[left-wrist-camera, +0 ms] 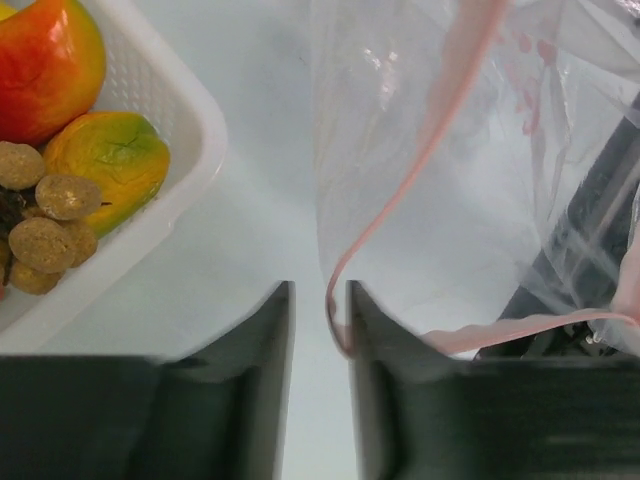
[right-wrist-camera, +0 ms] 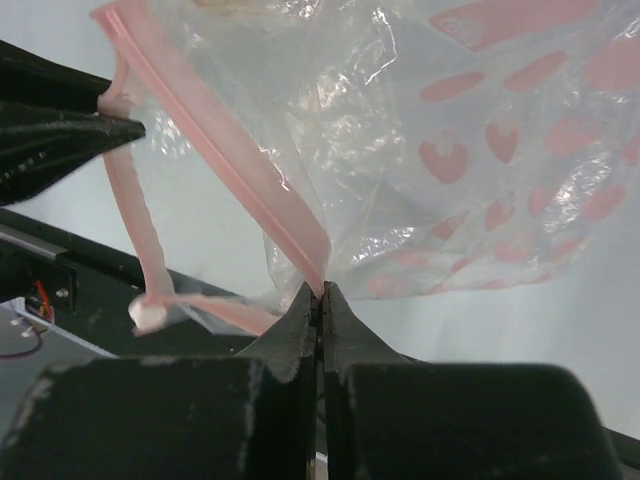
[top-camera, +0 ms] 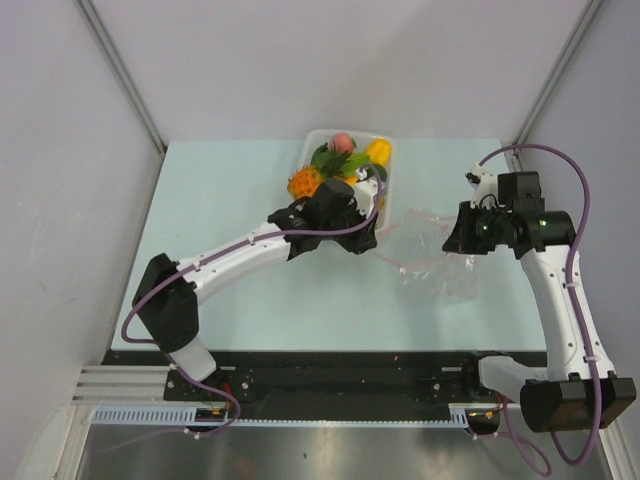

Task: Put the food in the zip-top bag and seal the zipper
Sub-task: Open the zipper of the food storage bag at the center of the board, then pick up the fake fruit from the bin.

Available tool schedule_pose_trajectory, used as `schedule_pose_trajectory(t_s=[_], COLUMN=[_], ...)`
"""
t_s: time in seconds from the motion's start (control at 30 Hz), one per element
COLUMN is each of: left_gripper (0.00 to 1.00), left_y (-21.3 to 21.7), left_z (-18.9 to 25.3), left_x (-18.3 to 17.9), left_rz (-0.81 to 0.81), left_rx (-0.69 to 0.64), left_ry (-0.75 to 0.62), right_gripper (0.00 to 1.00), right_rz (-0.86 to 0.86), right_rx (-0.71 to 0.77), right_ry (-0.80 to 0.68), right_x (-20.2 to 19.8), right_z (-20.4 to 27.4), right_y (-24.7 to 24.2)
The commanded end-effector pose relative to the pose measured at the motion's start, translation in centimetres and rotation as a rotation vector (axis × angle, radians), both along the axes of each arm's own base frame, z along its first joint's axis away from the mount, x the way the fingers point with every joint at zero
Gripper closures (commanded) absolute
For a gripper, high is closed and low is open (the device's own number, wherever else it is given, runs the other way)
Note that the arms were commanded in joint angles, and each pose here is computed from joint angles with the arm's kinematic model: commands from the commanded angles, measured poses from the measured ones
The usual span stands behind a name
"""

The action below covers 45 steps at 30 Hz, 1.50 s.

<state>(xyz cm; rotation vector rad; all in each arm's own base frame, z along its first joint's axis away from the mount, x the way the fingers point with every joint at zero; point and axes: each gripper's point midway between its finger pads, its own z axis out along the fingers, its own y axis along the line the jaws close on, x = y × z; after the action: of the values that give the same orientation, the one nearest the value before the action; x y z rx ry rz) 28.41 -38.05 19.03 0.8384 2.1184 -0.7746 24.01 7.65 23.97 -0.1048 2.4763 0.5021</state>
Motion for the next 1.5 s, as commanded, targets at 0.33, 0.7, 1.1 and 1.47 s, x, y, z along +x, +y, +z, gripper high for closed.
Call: schedule_pose_trajectory(t_s=[0.33,0.7,1.1,1.47], left_gripper=[0.00,0.03,0.01,0.15], left_y=[6.1,10.9,9.3,8.8], left_z=[14.3,13.9,7.2,2.4], left_x=[6.3,18.5,21.8,23.1], left_rz=[0.039,0.177,0.142,0.121], left_rx=[-0.010,0.260,0.340,0.402], left_ry=[-0.390,-0.487,-0.377,-0.332], right_gripper=[1.00,1.00,1.00,1.00], right_rz=[0.014,0.010,0.007,0.010], right_rx=[0.166,0.175,0.186,0.209], right_ry=[-0.009,-0.001,0.014,0.024], right_x=[2.9,2.7,2.4,2.5], right_z=[1.8,1.5,1.1,1.4], right_y=[2.5,2.6,2.5,2.8])
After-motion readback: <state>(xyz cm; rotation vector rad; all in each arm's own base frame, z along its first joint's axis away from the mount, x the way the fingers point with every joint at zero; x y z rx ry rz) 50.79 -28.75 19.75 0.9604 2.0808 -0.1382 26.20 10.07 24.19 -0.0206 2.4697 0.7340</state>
